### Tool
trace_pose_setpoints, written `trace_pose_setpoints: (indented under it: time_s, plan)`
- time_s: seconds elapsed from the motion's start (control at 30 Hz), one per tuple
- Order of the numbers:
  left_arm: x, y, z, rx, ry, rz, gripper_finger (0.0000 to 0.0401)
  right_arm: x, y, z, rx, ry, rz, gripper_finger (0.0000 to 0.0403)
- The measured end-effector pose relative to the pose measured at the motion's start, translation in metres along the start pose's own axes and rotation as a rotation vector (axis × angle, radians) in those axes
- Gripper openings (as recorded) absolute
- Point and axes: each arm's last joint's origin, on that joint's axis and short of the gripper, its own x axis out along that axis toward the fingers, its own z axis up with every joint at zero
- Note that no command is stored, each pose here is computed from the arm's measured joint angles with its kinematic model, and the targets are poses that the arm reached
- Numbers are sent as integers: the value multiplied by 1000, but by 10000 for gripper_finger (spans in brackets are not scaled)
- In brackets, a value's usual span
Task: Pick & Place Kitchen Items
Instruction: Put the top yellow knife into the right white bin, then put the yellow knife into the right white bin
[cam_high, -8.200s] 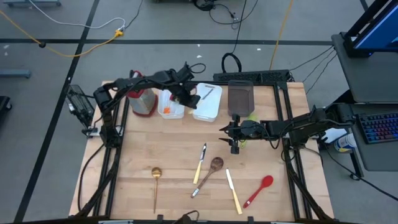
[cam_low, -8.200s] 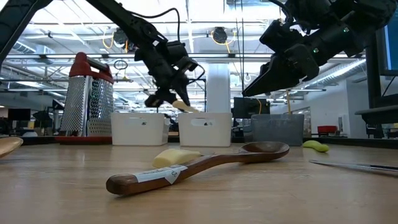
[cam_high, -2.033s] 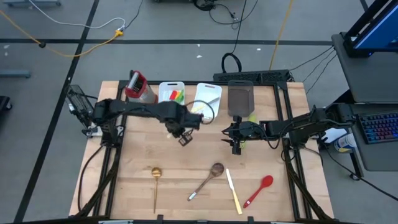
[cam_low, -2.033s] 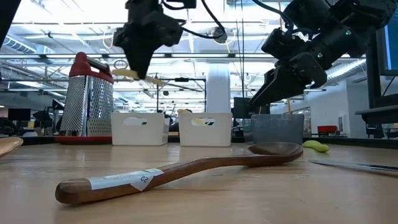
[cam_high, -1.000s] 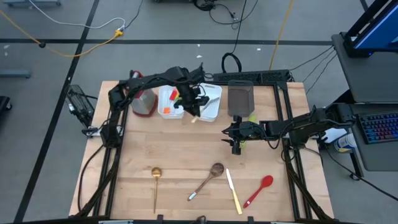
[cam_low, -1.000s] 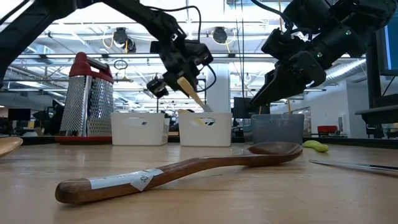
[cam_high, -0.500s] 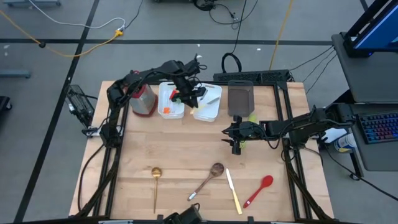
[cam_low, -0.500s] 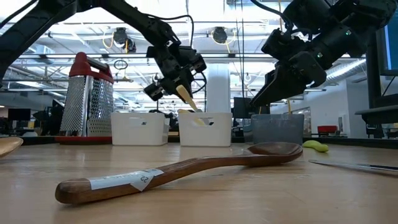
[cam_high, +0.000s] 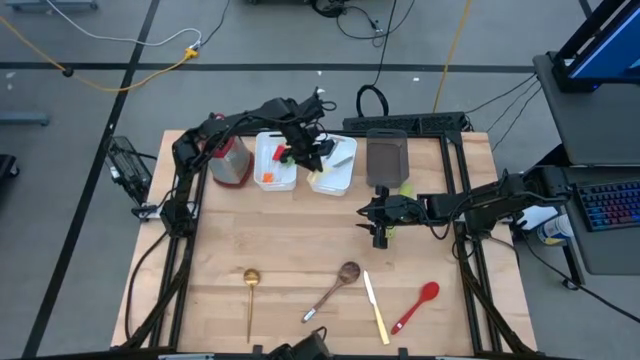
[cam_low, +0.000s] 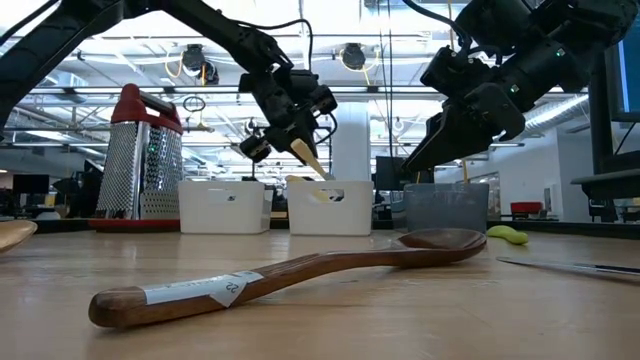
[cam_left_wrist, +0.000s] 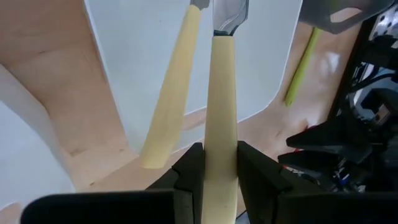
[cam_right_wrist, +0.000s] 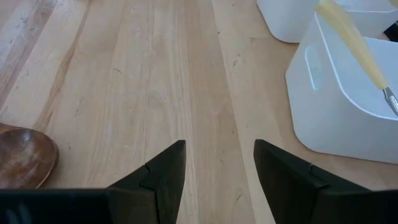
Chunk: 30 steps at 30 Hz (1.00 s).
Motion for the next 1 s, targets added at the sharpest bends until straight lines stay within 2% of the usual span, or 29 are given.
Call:
trace_pose_setpoints:
  time_s: [0.23, 0.5, 0.63, 0.77, 0.87, 1.0]
  plan:
    - [5, -3, -5, 0, 4, 19, 91, 0, 0, 0, 0, 0, 0, 183]
    - [10, -8, -10, 34, 17, 23, 156, 0, 0, 0, 0, 1, 0, 183]
    - [8, -6, -6, 42, -17, 29, 176, 0, 0, 0, 0, 1, 0, 183]
    - [4, -4, -2, 101, -32, 21, 177, 0, 0, 0, 3, 1, 0, 183]
    - [2, -3, 0, 182, -34, 23, 168, 0, 0, 0, 48, 2, 11, 183]
    - [2, -4, -2, 303, -32, 24, 150, 0, 3, -1, 112, 16, 113, 183]
